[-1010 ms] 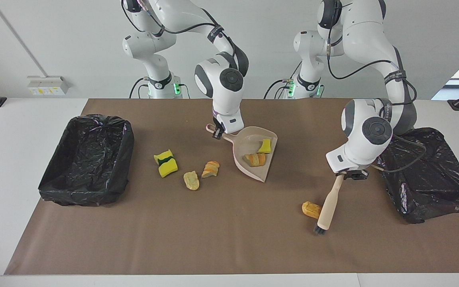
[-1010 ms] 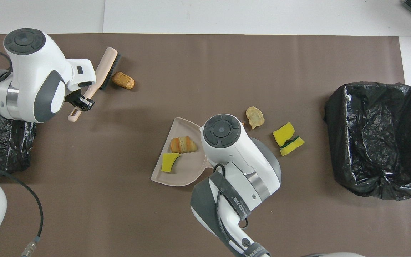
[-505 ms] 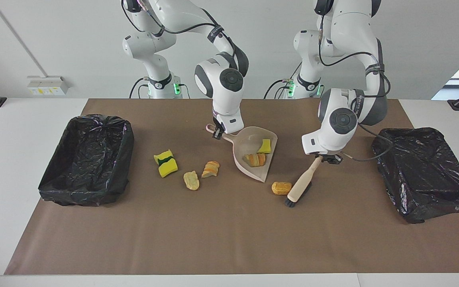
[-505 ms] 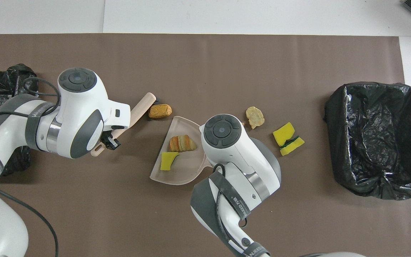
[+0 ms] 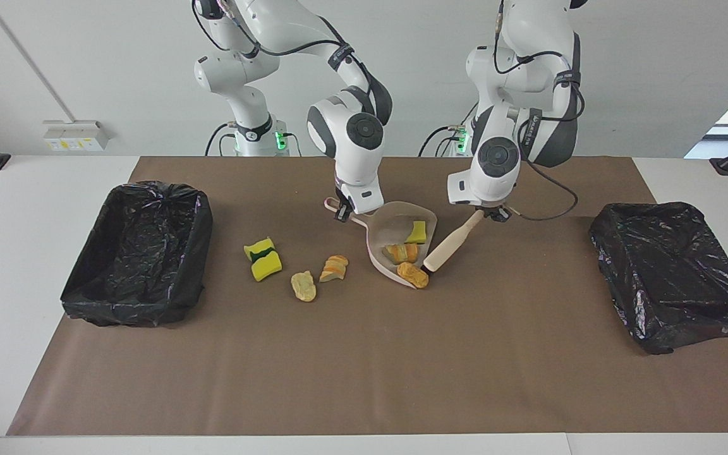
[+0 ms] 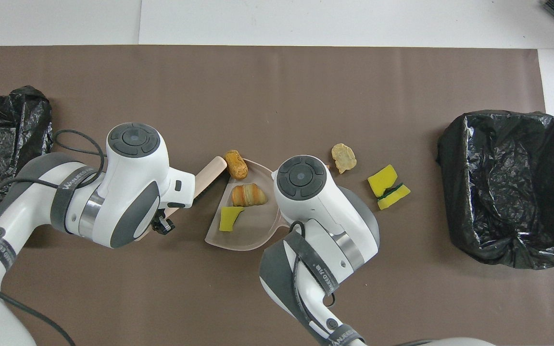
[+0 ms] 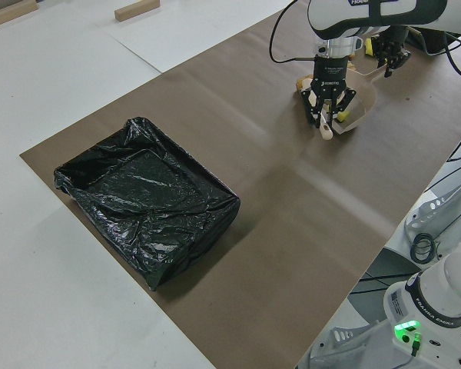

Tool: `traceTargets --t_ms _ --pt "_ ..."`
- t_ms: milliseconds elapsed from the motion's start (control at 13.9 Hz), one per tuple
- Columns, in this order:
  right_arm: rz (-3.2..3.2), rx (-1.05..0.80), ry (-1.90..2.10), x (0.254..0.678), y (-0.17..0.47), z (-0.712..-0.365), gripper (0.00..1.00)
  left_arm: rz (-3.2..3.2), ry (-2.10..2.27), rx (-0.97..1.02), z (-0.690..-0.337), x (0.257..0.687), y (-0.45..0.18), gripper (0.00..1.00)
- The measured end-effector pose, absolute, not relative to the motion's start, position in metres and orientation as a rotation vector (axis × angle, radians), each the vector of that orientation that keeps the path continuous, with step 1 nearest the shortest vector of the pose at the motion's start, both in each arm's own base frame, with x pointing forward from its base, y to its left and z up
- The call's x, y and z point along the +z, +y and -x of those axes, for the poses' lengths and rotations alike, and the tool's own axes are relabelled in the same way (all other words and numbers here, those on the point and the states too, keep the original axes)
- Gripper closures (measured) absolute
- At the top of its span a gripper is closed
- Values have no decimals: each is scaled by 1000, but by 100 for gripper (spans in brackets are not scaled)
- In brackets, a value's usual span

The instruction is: Sweep and dump trash in bin

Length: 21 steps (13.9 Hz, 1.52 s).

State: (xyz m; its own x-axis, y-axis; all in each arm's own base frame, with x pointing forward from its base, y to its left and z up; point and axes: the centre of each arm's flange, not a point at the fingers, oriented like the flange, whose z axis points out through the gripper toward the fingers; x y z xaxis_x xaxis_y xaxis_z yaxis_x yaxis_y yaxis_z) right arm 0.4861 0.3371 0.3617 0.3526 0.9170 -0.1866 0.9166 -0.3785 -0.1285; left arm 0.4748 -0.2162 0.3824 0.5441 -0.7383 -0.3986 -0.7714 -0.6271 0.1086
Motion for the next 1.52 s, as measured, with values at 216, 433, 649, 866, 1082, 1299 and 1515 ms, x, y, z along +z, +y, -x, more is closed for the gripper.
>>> traceTargets --t_ms 216,433,649,866,1082,1299,1515 --pt "2585 318 -1754 355 336 -483 68 2675 1277 602 -447 399 -254 74" --pt "2586 306 -1756 354 335 -482 68 2672 1253 584 -433 413 -267 74" --pt "2587 302 -1756 355 335 -482 68 2716 1094 610 -422 446 -247 74" --pt "2598 279 -1743 363 330 -486 68 2798 773 552 -407 471 -234 74" --pt "2644 198 -1686 396 308 -498 68 2824 453 529 -391 462 -225 74" --pt "2713 124 -1581 444 263 -511 68 2870 308 433 -375 444 -221 74" --pt "2757 82 -1507 471 219 -528 68 2959 253 457 -351 432 -224 74"
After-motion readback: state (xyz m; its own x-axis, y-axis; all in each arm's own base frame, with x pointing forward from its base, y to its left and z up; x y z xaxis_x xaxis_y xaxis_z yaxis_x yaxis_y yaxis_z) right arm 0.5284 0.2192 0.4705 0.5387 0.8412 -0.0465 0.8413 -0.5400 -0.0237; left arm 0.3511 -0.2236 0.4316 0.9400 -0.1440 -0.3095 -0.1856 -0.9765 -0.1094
